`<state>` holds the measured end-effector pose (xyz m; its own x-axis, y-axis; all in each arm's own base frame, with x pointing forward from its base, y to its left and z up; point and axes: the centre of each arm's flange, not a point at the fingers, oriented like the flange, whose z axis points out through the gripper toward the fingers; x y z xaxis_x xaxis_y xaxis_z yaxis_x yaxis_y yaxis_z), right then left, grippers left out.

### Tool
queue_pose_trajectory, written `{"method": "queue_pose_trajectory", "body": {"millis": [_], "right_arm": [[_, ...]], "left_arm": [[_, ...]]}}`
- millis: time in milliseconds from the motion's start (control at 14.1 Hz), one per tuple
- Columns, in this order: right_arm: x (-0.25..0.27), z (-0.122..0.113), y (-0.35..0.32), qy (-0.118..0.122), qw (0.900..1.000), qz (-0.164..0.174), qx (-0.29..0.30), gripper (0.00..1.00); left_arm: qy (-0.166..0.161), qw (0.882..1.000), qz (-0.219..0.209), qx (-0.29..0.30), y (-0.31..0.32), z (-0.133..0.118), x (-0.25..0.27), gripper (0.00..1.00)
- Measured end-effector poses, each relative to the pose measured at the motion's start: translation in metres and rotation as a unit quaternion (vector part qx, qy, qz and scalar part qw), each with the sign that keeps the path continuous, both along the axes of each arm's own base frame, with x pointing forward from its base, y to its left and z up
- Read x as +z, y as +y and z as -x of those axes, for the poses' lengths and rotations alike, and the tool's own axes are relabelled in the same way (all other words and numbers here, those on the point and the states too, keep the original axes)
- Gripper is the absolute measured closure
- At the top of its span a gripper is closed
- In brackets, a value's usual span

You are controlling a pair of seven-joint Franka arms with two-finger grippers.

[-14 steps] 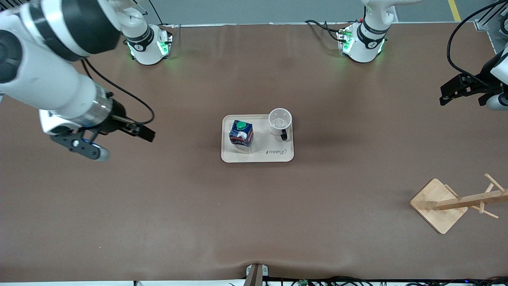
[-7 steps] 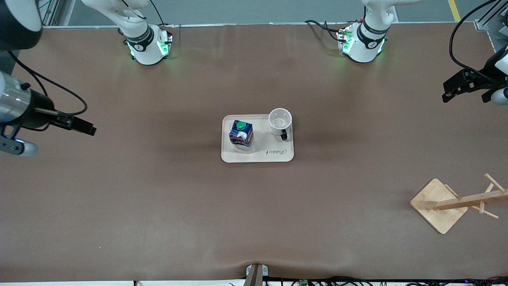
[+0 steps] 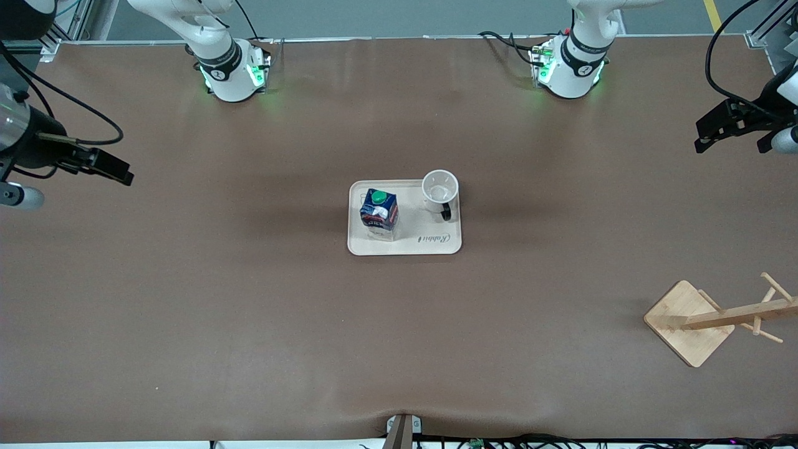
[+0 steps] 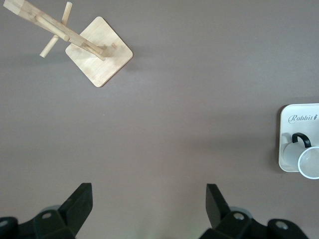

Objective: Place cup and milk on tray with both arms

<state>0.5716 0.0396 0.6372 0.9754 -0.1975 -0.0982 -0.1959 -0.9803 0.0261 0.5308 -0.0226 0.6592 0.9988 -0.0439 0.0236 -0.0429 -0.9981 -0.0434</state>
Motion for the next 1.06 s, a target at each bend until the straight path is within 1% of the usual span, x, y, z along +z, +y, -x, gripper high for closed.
{"method": "queue_pose_trajectory", "body": {"millis": [142, 355, 497, 639, 781, 1065], "right_arm": [[0.005, 0.009, -0.009, -0.003, 1.0, 0.0, 0.014, 0.0], [0.006, 0.023, -0.009, -0.022, 1.0, 0.0, 0.021, 0.0], [0.004, 0.034, -0.013, -0.026, 0.999, 0.0, 0.033, 0.0], [0.003, 0.04, -0.022, -0.026, 0.998, -0.001, 0.057, 0.0], [0.001, 0.041, -0.03, -0.024, 0.997, -0.003, 0.075, 0.0], [-0.002, 0.041, -0.033, -0.021, 0.997, -0.004, 0.079, 0.0]], "left_arm": [[-0.001, 1.0, 0.001, -0.001, -0.001, 0.003, 0.002, 0.0], [0.0, 1.0, 0.011, -0.002, -0.004, 0.005, 0.001, 0.0], [0.001, 1.0, 0.011, -0.002, -0.004, 0.005, 0.001, 0.0], [0.0, 1.0, 0.012, -0.005, -0.006, 0.005, 0.001, 0.0], [-0.002, 1.0, 0.012, -0.006, -0.008, 0.005, 0.002, 0.0], [-0.006, 1.0, 0.012, -0.006, -0.008, 0.005, 0.005, 0.0]]}}
